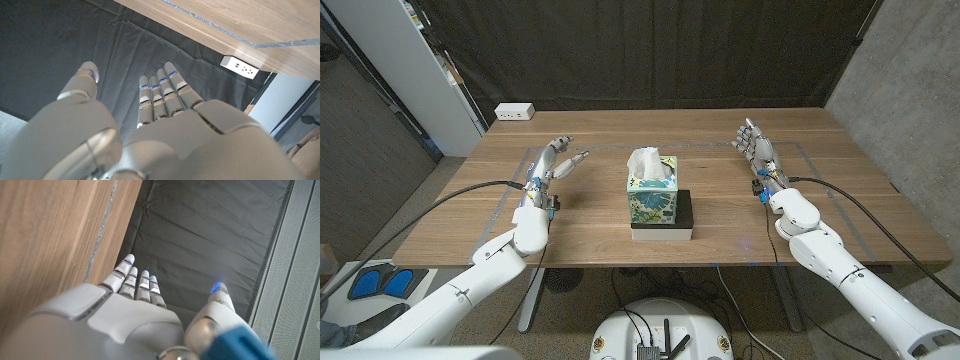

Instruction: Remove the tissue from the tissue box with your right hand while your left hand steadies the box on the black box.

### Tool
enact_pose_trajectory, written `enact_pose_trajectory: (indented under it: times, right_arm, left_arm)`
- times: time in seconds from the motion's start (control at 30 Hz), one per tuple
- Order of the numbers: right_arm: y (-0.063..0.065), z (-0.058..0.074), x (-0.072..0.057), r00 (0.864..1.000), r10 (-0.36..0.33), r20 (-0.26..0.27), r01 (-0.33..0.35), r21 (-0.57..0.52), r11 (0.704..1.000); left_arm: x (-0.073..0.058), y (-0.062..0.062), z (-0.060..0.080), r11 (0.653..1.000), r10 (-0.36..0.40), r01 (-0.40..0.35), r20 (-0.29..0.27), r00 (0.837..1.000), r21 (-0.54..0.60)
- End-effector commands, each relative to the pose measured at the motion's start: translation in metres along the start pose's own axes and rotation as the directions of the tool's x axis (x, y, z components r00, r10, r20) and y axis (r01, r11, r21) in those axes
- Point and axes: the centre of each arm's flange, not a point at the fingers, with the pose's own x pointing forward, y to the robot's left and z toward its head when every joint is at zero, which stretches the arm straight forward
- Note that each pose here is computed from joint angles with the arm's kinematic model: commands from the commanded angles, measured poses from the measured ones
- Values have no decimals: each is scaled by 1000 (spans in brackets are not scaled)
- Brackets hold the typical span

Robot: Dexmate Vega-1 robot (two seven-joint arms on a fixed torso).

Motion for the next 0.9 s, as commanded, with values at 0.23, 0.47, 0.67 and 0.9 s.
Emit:
enact_pose_trajectory:
  times: [0.23,0.47,0.67,0.9]
  right_arm:
    - [-1,1,-3,1000,4,9,-4,12,1000]
    - [-3,1,-8,1000,5,7,-5,12,1000]
    - [-4,1,-11,1000,-3,6,3,12,1000]
    - [-2,0,-13,1000,-1,0,1,19,1000]
  left_arm:
    - [-50,9,13,999,4,-4,1,1000,-37]
    - [-74,13,16,995,5,-6,-7,1000,-98]
    - [-93,14,19,993,8,-10,-16,1000,-120]
    - [-111,20,23,988,23,-25,-16,1000,-149]
